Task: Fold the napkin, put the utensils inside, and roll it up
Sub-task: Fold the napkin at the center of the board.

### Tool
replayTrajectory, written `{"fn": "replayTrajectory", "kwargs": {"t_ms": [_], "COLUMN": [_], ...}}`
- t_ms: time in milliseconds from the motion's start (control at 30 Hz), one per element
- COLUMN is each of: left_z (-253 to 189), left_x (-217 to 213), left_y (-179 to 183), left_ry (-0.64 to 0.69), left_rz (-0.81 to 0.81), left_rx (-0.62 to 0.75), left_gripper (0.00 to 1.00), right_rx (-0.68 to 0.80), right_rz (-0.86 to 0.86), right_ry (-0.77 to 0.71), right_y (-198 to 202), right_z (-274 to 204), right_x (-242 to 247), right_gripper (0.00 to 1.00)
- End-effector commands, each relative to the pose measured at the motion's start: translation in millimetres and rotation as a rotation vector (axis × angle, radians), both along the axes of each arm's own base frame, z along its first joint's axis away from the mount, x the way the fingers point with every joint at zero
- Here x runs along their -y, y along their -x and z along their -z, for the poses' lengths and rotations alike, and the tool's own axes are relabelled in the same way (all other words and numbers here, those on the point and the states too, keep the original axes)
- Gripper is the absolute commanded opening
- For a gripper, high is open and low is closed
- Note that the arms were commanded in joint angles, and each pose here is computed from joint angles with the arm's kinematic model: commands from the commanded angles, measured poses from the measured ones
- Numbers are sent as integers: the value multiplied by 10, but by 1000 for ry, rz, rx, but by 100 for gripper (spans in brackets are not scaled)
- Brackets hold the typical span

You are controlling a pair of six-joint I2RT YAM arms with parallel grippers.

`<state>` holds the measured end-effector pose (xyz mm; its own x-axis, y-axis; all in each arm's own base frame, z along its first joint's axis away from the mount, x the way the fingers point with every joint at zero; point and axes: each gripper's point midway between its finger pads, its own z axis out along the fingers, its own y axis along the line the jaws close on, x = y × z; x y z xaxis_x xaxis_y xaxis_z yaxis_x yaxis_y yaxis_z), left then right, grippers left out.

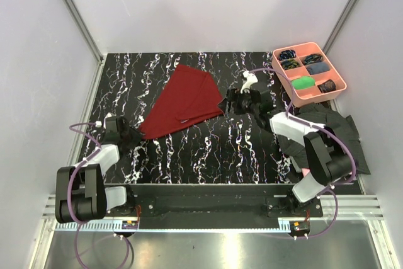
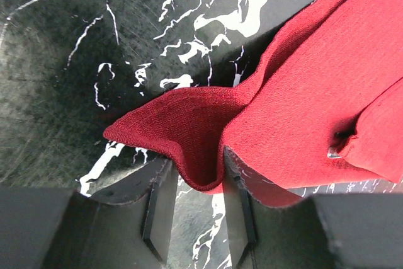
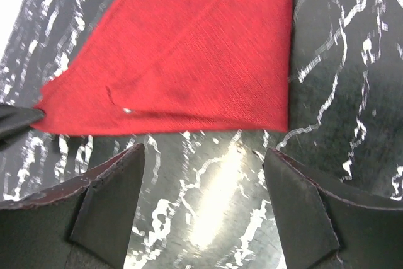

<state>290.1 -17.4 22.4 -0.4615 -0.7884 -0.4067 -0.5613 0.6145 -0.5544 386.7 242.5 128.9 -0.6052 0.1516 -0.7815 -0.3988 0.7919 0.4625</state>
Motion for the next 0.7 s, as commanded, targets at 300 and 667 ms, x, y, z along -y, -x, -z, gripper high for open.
{"fn": "replayTrajectory", "kwargs": {"t_ms": [300,667], "left_z": [-112,-299], "left_x": [-126,-94], "left_y": [-85,-196], "left_ry": [-82,-107], "left_rz": [0,31], "left_rx": [48,104], "left_gripper": [22,10], "right_rx": [39,99], "right_rz": [-63,-102], "right_ry": [-72,-85], "right_y": [-262,-143], "right_z": [426,85], "right_x": [40,92], "right_gripper": [81,65]}}
